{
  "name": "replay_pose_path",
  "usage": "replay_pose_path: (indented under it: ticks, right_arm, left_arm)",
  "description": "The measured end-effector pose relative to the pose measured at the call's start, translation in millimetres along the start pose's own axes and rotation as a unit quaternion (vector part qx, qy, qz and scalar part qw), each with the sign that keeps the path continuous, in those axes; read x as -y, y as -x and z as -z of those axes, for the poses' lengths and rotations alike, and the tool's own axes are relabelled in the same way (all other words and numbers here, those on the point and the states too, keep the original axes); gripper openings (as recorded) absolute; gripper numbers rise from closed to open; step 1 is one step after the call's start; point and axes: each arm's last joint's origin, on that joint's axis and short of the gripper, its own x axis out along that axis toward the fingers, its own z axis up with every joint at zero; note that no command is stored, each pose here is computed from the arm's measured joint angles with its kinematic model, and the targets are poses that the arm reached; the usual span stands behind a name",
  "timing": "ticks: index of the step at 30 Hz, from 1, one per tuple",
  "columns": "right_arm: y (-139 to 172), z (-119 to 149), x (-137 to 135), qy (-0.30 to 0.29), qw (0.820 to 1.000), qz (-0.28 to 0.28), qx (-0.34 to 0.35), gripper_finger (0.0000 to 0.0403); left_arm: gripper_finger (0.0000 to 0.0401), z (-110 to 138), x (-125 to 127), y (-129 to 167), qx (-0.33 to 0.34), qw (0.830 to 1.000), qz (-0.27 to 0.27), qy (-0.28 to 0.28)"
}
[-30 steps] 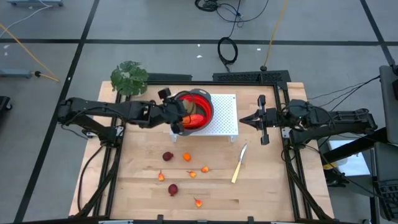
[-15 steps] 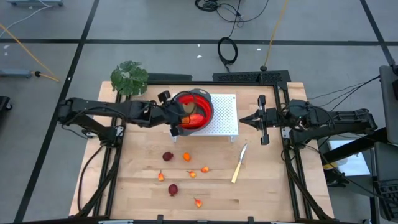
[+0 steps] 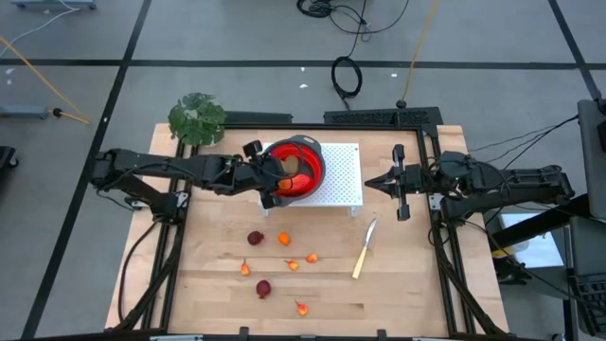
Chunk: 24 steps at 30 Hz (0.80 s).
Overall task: Pick & Place Fruit
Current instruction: Put the brown kiwi into the orange strainer bowl on the shelf, then put the red pomegranate into the orange strainer bowl on the shelf
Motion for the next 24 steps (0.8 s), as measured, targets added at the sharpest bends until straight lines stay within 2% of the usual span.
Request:
replay_pose_path:
  ticks: [8,17,21,24]
  right_arm:
    - [0.0,0.0,0.0,0.0,1.0,0.0,0.0,0.0]
    - [0.0,0.0,-0.1,0.0,1.0,-0.001,0.0,0.0]
    - [0.0,0.0,-0.1,0.0,1.0,-0.002,0.0,0.0]
    - [0.0,0.0,-0.1,0.0,1.0,-0.002,0.0,0.0]
  left_arm:
    - [0.0181,0.1,-1.4,-0.6,-0.001,1.0,-0.009,0.0]
    - [0.0253,0.2,-7.7,-3.9,-0.005,0.999,-0.018,0.032]
    - [0.0279,-3.6,-9.1,-1.0,0.002,1.0,-0.018,0.003]
    - [0.0289,-16.2,-14.9,10.9,0.027,0.999,-0.02,-0.007]
